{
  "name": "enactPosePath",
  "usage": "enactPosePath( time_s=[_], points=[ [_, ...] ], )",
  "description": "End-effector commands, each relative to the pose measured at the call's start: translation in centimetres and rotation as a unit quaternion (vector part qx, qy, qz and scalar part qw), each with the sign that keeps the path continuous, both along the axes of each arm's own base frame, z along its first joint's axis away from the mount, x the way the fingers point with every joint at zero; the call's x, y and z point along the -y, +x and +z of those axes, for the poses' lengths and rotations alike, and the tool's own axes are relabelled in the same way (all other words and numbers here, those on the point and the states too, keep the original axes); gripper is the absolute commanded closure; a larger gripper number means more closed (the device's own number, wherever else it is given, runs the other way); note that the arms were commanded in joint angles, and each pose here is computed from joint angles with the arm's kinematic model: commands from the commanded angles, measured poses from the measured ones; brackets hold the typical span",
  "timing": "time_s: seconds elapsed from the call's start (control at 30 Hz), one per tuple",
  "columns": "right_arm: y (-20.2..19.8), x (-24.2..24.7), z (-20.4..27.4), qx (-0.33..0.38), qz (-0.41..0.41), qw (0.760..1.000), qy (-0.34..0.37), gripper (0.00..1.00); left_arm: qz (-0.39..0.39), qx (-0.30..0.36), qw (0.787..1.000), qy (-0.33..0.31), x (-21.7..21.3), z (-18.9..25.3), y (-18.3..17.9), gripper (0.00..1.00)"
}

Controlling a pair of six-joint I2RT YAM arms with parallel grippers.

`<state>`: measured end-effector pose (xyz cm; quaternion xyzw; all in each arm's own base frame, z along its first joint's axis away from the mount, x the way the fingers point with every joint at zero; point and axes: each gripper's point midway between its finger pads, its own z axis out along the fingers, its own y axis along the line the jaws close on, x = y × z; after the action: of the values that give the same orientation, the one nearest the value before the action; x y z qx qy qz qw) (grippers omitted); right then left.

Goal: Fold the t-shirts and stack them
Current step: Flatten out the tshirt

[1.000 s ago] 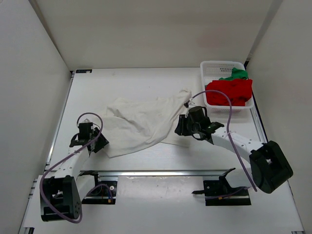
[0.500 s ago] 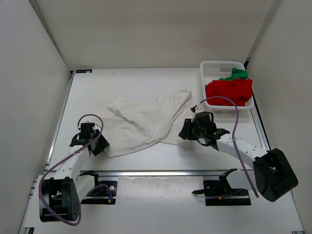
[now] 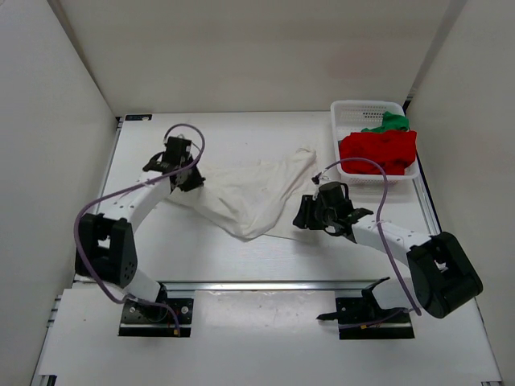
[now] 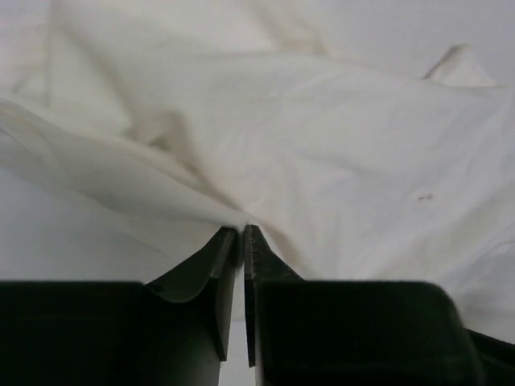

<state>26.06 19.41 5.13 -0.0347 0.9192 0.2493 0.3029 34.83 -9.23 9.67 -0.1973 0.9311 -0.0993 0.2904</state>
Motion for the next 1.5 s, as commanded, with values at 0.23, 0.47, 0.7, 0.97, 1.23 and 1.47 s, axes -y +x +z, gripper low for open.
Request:
enactPosePath(
  time_s=[0.23, 0.47, 0.7, 0.97, 1.23, 1.47],
  points=[
    [2.9, -1.0, 1.5, 0.037, 0.002, 0.999, 0.01, 0.63, -0.019, -0.017, 1.0, 0.004, -0.6, 0.4, 5.3, 0.44],
    [2.6, -1.3, 1.3, 0.038, 0.007, 0.999, 0.016, 0.64, 0.018, 0.041, 0.998, -0.052, -1.1, -0.1, 1.4, 0.59],
    [1.9, -2.4, 0.6, 0.026, 0.029, 0.999, 0.018, 0.64, 0.025, 0.093, 0.988, -0.121, 5.6, -1.2, -0.1, 0.45],
    [1.7, -3.3, 1.6, 0.04, 0.044, 0.998, 0.027, 0.63, 0.095, 0.12, 0.977, -0.152, 5.1, -2.0, 2.4, 0.45],
    [1.6, -3.2, 2.1, 0.045, 0.045, 0.997, 0.032, 0.62, 0.127, 0.11, 0.971, -0.167, 4.5, -3.8, 3.7, 0.45],
    [1.2, -3.4, 1.9, 0.041, 0.049, 0.997, 0.033, 0.62, 0.122, 0.108, 0.97, -0.18, 5.5, -4.4, 3.9, 0.5]
  ],
)
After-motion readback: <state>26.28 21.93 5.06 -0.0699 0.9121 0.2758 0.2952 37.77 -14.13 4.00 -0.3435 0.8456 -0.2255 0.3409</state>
